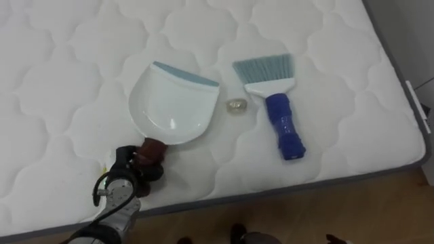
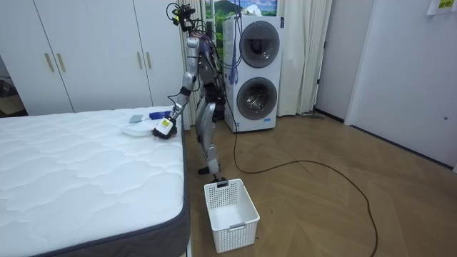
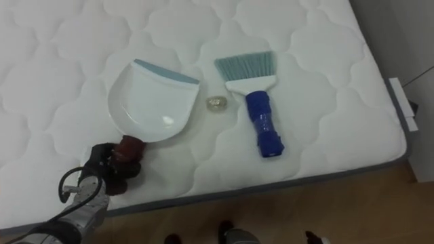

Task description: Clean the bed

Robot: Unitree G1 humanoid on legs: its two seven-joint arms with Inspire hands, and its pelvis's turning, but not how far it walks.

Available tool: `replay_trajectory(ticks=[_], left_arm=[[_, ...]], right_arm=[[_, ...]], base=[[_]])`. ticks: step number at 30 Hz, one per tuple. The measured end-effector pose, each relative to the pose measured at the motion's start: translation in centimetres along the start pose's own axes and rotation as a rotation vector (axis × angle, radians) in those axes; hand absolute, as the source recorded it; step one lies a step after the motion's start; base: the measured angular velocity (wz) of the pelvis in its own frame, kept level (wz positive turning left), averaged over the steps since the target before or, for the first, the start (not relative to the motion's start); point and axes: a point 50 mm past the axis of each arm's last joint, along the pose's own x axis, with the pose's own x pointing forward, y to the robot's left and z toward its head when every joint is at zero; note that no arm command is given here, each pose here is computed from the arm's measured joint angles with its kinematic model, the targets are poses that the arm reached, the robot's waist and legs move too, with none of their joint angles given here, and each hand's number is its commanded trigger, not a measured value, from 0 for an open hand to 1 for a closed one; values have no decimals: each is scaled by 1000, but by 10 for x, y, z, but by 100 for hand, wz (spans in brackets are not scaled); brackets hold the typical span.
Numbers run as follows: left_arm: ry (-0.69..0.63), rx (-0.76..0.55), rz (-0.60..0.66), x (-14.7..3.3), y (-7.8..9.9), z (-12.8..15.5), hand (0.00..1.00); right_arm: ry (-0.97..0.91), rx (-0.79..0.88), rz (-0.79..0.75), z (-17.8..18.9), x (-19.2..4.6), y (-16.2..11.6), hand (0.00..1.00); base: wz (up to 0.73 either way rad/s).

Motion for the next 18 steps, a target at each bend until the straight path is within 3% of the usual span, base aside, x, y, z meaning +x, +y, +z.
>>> replay_trajectory(ticks=[9,18], left_arm=[[-34,118,30,7,24,-2,100],[-124,252,113,11,50,4,100]], right_arm=[[13,95,-30,-1,1,-12,0],[-85,308,-144,28,5,-40,0]], base=[[-2],[5]])
